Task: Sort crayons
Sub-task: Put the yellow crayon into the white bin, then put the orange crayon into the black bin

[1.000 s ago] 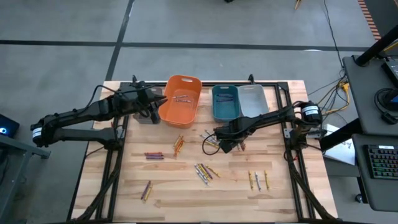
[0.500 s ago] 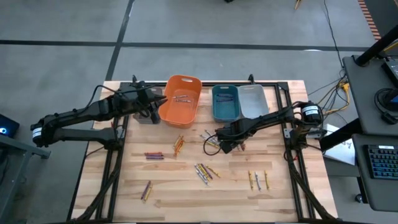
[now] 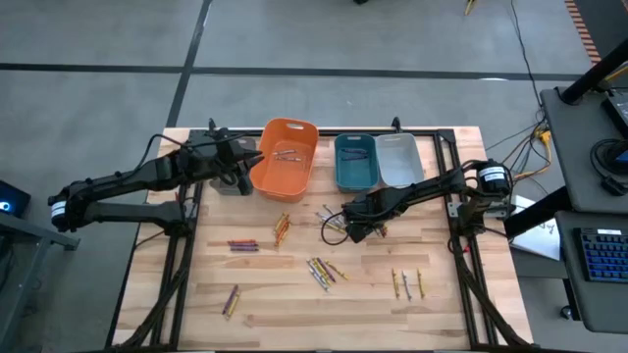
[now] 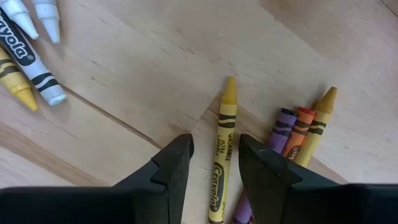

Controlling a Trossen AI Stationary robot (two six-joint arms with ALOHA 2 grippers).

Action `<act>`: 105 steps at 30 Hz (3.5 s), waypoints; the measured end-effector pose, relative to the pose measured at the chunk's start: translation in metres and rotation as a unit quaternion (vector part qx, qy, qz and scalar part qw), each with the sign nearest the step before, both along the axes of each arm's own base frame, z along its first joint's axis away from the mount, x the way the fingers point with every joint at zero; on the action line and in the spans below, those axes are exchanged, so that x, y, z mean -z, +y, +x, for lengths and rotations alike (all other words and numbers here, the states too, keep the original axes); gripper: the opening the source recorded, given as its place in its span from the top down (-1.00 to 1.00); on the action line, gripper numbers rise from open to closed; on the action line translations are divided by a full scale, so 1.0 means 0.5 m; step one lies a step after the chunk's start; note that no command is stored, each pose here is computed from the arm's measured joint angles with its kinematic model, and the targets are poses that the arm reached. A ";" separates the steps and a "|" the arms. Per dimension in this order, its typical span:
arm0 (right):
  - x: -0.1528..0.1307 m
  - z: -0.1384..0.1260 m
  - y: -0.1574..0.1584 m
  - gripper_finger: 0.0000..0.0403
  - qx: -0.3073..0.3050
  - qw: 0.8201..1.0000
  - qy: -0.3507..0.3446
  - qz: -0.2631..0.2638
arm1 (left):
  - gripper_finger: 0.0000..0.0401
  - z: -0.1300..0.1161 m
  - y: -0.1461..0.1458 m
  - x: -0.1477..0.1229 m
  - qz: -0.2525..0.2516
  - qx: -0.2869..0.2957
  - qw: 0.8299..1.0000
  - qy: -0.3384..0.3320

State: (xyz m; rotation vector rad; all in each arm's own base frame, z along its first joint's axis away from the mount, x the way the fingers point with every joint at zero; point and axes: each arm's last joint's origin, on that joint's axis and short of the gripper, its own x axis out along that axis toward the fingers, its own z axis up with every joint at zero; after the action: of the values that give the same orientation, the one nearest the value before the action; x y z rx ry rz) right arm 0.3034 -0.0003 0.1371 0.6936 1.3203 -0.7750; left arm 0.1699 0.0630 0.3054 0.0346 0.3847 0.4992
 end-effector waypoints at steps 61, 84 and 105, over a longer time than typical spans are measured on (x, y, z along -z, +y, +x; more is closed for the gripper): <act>-0.231 -0.169 -0.440 0.95 0.060 0.994 0.064 -0.058 | 0.76 0.000 0.000 0.000 0.004 -0.003 1.000 0.000; -0.095 -0.193 -0.437 0.89 0.084 0.993 0.043 -0.074 | 0.76 0.000 0.001 -0.001 0.002 -0.005 1.000 -0.005; -0.183 -0.159 -0.434 0.53 0.057 0.992 0.000 -0.113 | 0.76 -0.004 -0.007 0.014 -0.089 -0.033 0.995 -0.008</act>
State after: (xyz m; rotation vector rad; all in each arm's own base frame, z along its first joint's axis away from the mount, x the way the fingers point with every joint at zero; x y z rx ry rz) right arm 0.2238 -0.2174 0.2286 0.5922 1.1778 -0.9996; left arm 0.1679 0.0595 0.2982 -0.1554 0.4145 0.5289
